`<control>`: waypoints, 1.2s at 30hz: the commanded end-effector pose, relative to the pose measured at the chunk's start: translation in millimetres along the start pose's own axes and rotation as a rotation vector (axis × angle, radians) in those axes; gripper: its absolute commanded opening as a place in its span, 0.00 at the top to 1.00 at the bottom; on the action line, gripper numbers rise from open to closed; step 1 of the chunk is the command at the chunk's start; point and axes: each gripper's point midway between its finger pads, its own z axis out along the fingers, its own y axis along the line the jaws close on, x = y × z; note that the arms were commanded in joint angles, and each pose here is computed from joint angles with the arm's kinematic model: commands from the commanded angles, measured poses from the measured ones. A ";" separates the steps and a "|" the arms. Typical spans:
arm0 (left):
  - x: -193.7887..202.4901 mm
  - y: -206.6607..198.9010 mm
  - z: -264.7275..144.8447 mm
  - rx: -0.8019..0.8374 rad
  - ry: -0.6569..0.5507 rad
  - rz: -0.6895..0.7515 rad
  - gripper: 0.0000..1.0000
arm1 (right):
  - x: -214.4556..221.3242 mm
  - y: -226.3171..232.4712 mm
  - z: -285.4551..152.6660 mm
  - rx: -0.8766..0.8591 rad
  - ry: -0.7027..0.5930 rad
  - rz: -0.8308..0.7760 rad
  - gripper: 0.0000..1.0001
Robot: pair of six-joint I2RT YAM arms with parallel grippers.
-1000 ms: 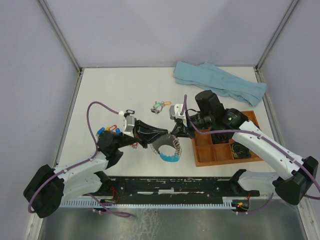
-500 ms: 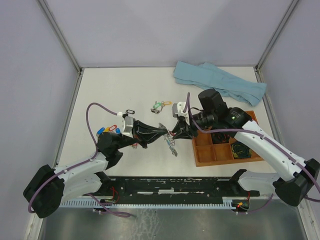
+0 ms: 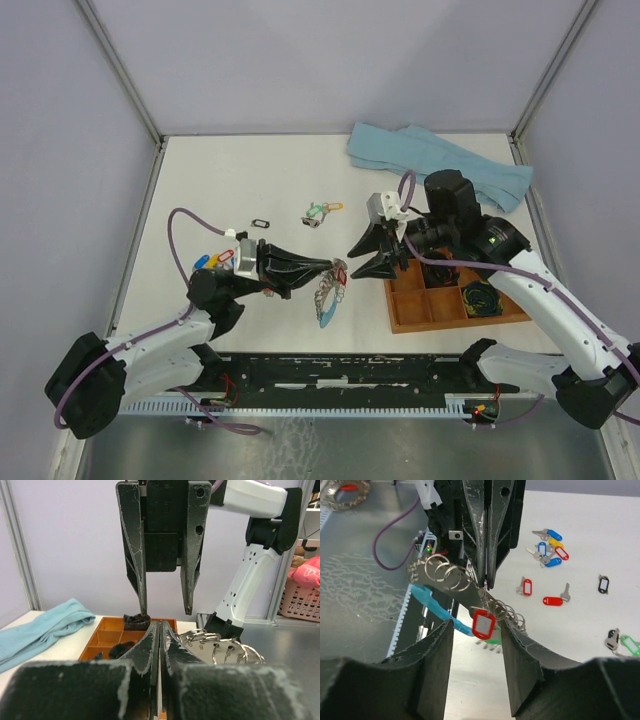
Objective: Remove the keys from the keyring
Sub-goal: Remove the key from the keyring.
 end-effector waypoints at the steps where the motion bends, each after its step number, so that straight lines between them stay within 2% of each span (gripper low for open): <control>1: -35.1 -12.7 5.5 0.062 -0.128 0.051 0.97 | -26.5 5.0 5.3 -0.063 -0.118 0.022 0.51; 6: -37.8 -13.7 5.9 0.067 -0.149 0.038 0.97 | -28.3 2.1 11.5 -0.073 -0.158 0.076 0.54; 17: -38.2 -10.6 9.3 0.052 -0.175 0.022 0.97 | -22.8 5.8 24.5 -0.113 -0.181 0.079 0.56; 23: -38.9 -9.4 10.2 0.041 -0.182 0.022 0.97 | -22.7 8.2 28.5 -0.125 -0.183 0.067 0.68; 31: -37.2 -10.1 11.0 0.038 -0.178 0.018 0.97 | -24.4 9.0 26.6 -0.121 -0.175 0.049 0.95; 36: -30.3 -8.3 8.9 0.024 -0.146 0.017 0.97 | -24.0 8.0 22.7 -0.100 -0.140 0.029 0.99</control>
